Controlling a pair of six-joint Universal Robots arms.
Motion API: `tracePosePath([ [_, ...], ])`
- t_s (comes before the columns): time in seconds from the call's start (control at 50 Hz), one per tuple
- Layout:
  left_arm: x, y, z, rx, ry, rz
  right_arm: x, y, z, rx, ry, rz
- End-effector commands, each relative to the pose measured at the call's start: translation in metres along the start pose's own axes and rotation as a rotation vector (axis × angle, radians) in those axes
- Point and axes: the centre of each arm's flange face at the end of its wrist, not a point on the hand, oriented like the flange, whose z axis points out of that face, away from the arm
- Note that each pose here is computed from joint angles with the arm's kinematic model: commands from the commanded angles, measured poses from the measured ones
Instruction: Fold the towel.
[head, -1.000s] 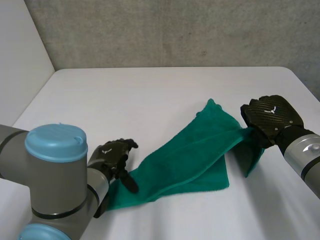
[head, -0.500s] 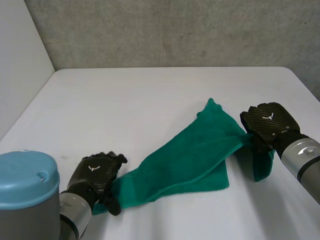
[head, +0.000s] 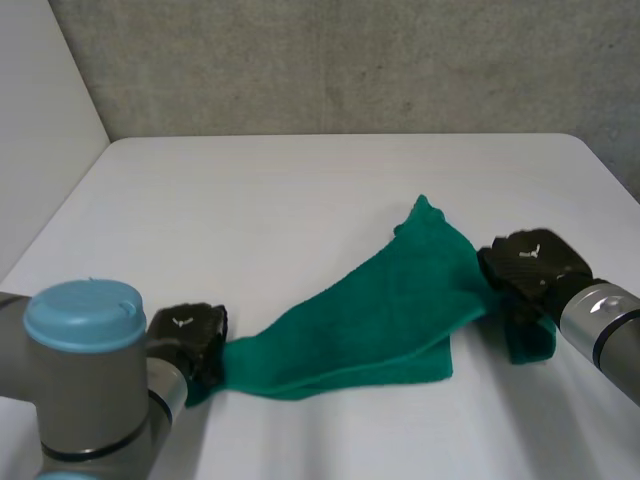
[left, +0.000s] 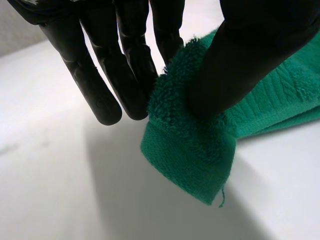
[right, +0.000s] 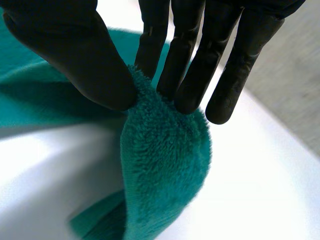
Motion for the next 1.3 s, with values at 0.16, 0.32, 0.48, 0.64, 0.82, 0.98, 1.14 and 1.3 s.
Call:
tracePosePath([
  [0.16, -0.031, -0.118, -0.069, 0.39, -0.07, 0.108, 0.067, -0.064, -0.04, 0.04, 0.151, -0.09],
  [0.32, -0.027, -0.113, -0.074, 0.333, 0.039, 0.129, 0.054, -0.058, -0.054, -0.073, 0.039, -0.09],
  [0.48, -0.043, -0.063, 0.003, 0.039, 0.003, 0.116, 0.045, -0.017, -0.005, -0.24, -0.089, -0.112],
  [0.64, -0.042, -0.093, 0.048, 0.111, -0.008, 0.116, 0.04, -0.006, 0.037, -0.271, -0.121, -0.126],
  [0.82, -0.052, -0.239, 0.023, 0.658, -0.078, 0.065, 0.109, -0.144, 0.042, 0.37, 0.343, -0.073],
  [0.98, -0.065, -0.295, -0.032, 1.073, -0.137, -0.059, 0.131, -0.214, -0.029, 0.886, 0.535, -0.019],
  [1.14, -0.062, -0.233, -0.001, 0.83, -0.115, -0.054, 0.095, -0.157, -0.012, 0.639, 0.372, 0.023],
  [1.3, -0.07, -0.136, 0.033, 0.513, -0.129, -0.042, 0.053, -0.074, 0.023, 0.336, 0.223, 0.029],
])
